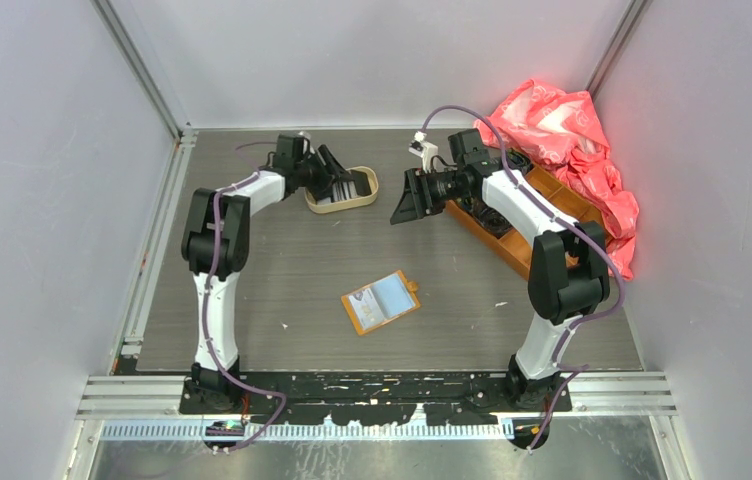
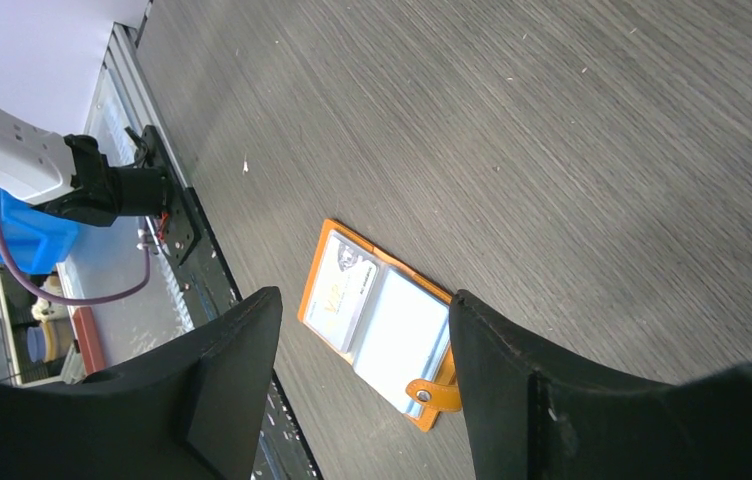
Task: Put the credit cards into the card holder
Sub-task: Pick up the credit card from the storage box.
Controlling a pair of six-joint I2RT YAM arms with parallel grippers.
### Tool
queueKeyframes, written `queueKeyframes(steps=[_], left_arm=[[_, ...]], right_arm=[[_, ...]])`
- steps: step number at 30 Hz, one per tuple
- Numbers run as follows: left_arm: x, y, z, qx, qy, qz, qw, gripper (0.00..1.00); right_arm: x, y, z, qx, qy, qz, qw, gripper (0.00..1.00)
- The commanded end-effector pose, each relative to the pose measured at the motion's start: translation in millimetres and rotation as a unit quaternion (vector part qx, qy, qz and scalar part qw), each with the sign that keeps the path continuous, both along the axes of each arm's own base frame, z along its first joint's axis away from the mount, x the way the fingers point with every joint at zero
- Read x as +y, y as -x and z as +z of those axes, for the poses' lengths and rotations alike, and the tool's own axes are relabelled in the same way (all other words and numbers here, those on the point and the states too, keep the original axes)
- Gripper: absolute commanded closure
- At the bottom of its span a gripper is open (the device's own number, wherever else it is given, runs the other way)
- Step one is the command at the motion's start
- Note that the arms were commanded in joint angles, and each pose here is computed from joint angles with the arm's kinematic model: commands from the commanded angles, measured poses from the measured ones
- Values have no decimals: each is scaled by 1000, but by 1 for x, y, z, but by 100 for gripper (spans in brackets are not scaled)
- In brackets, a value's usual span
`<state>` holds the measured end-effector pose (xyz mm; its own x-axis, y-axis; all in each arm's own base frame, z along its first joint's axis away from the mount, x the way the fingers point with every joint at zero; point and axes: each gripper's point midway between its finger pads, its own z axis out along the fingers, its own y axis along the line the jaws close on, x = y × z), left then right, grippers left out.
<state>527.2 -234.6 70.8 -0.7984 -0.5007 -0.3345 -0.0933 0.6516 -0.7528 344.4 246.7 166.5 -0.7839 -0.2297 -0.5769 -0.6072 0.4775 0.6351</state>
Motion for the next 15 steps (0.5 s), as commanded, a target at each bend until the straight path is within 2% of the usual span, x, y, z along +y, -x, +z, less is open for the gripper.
queueKeyframes(steps=[1, 9, 15], left_arm=[[-16, -2, 0, 1, -2, -24, 1000, 38], [-34, -5, 7, -7, 27, -42, 999, 39], [-29, -6, 26, -21, 36, -34, 999, 43]], right_arm=[[4, -3, 24, -27, -21, 11, 999, 33], [4, -3, 25, -26, -23, 11, 999, 33], [3, -3, 25, -26, -25, 11, 999, 33]])
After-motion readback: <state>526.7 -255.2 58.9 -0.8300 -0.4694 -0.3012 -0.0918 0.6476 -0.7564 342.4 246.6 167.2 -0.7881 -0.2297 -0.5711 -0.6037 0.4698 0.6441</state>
